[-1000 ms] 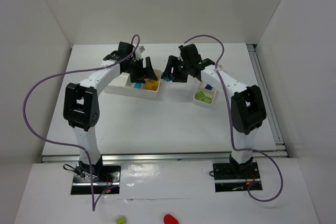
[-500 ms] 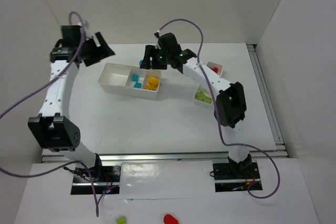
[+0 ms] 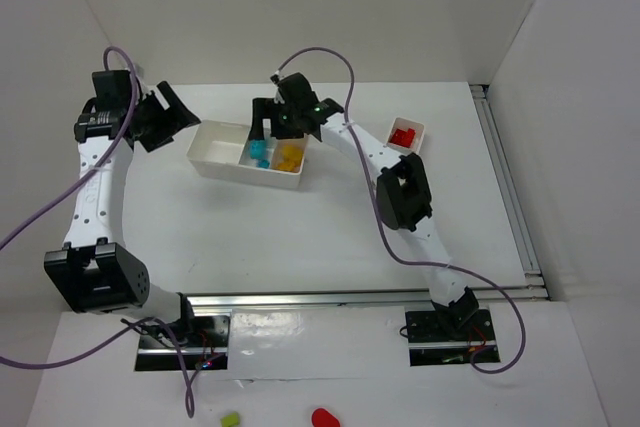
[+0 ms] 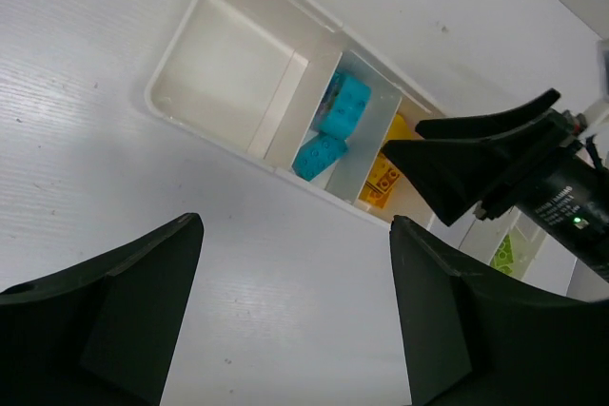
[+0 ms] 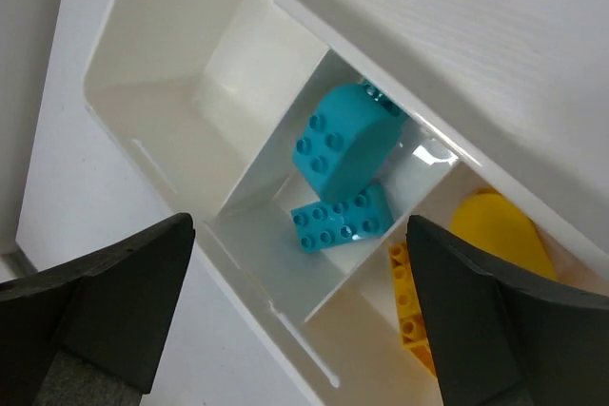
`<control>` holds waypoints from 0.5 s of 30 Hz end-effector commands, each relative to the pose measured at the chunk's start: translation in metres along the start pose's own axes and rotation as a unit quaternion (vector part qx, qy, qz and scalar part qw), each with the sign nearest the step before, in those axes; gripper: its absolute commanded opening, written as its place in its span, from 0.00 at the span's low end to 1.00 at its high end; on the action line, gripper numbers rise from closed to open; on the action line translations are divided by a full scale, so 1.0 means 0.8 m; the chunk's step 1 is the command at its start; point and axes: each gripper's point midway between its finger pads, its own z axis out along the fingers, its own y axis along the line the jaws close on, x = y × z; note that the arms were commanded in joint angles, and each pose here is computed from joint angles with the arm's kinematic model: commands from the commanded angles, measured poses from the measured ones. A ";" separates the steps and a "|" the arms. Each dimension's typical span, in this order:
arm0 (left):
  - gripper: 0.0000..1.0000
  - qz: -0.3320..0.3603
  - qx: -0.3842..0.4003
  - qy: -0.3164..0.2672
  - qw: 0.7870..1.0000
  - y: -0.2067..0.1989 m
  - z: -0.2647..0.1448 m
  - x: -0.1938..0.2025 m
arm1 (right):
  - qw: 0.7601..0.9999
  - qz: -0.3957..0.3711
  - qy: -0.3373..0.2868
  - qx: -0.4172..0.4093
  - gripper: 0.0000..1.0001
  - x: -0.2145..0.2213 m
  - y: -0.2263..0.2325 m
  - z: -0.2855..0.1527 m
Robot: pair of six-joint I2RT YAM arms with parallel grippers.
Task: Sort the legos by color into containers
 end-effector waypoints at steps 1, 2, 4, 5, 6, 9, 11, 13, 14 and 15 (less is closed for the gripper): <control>0.88 -0.006 0.019 -0.011 1.000 -0.010 -0.009 -0.010 | 0.993 -0.017 -0.115 0.031 1.00 -0.103 0.016 -0.110; 0.88 -0.006 0.019 -0.011 1.000 -0.011 -0.009 -0.010 | 0.992 -0.005 -0.110 0.066 1.00 -0.095 -0.017 -0.119; 0.88 -0.006 0.019 -0.011 1.000 -0.011 -0.009 -0.010 | 0.977 0.007 -0.164 0.135 1.00 -0.126 -0.044 -0.185; 0.88 -0.006 0.019 -0.011 1.000 -0.011 -0.009 -0.010 | 0.971 0.016 -0.156 0.183 1.00 -0.107 -0.077 -0.196; 0.88 -0.006 0.019 -0.011 1.000 -0.011 -0.009 -0.010 | 0.947 0.028 -0.204 0.248 1.00 -0.129 -0.105 -0.253; 0.88 -0.004 0.025 -0.013 1.000 -0.015 -0.011 -0.013 | 0.905 0.063 -0.215 0.361 1.00 -0.101 -0.177 -0.332; 0.88 -0.003 0.032 -0.014 0.999 -0.019 -0.016 -0.013 | 0.866 0.094 -0.216 0.442 1.00 -0.074 -0.227 -0.389; 0.88 -0.003 0.032 -0.014 0.999 -0.019 -0.016 -0.013 | 0.837 0.108 -0.216 0.491 1.00 -0.056 -0.254 -0.426; 0.88 -0.001 0.034 -0.018 0.999 -0.021 -0.020 -0.014 | 0.829 0.109 -0.197 0.512 1.00 -0.034 -0.266 -0.437; 0.88 -0.001 0.034 -0.018 0.999 -0.021 -0.020 -0.014 | 0.818 0.119 -0.200 0.526 1.00 -0.028 -0.276 -0.453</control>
